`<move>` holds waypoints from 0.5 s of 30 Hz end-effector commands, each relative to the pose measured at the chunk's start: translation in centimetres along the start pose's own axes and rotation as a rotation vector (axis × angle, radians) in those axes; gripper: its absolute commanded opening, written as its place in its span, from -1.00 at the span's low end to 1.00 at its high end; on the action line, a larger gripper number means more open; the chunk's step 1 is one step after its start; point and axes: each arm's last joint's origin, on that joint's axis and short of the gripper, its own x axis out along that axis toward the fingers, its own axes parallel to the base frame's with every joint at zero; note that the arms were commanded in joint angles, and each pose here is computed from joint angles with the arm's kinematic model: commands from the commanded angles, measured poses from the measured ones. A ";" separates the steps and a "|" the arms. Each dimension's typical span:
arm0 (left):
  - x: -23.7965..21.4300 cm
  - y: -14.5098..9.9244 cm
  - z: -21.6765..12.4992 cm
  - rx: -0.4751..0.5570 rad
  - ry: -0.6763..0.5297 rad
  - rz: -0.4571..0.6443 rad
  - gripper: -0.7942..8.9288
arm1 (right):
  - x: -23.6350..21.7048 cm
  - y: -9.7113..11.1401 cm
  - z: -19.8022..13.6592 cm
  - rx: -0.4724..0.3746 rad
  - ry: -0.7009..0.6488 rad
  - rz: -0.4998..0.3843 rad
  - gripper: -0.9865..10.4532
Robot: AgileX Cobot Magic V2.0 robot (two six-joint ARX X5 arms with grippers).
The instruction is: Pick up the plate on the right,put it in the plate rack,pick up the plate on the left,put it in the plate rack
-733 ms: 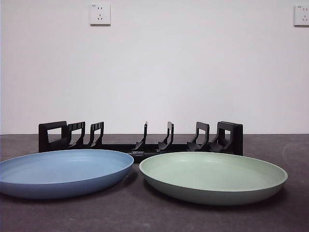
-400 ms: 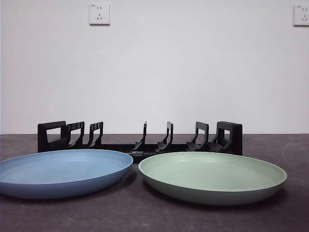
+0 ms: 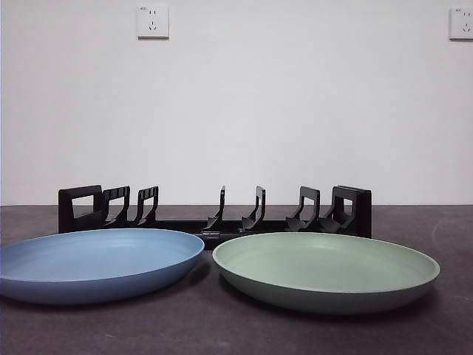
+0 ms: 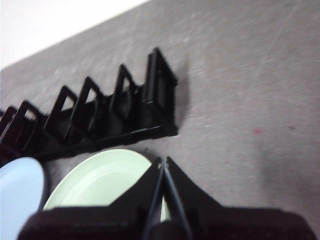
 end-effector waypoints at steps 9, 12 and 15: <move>6.2 0.0 4.0 -0.017 0.356 -0.184 -0.85 | 7.0 -0.5 2.0 0.010 0.427 0.086 -0.83; 8.0 -0.1 3.8 -0.022 0.419 -0.208 -0.81 | 8.4 -1.2 1.2 -0.009 0.495 0.079 -0.74; 9.2 -0.6 3.4 -0.014 0.443 -0.227 -0.35 | 9.3 -1.3 0.4 -0.015 0.545 0.079 -0.49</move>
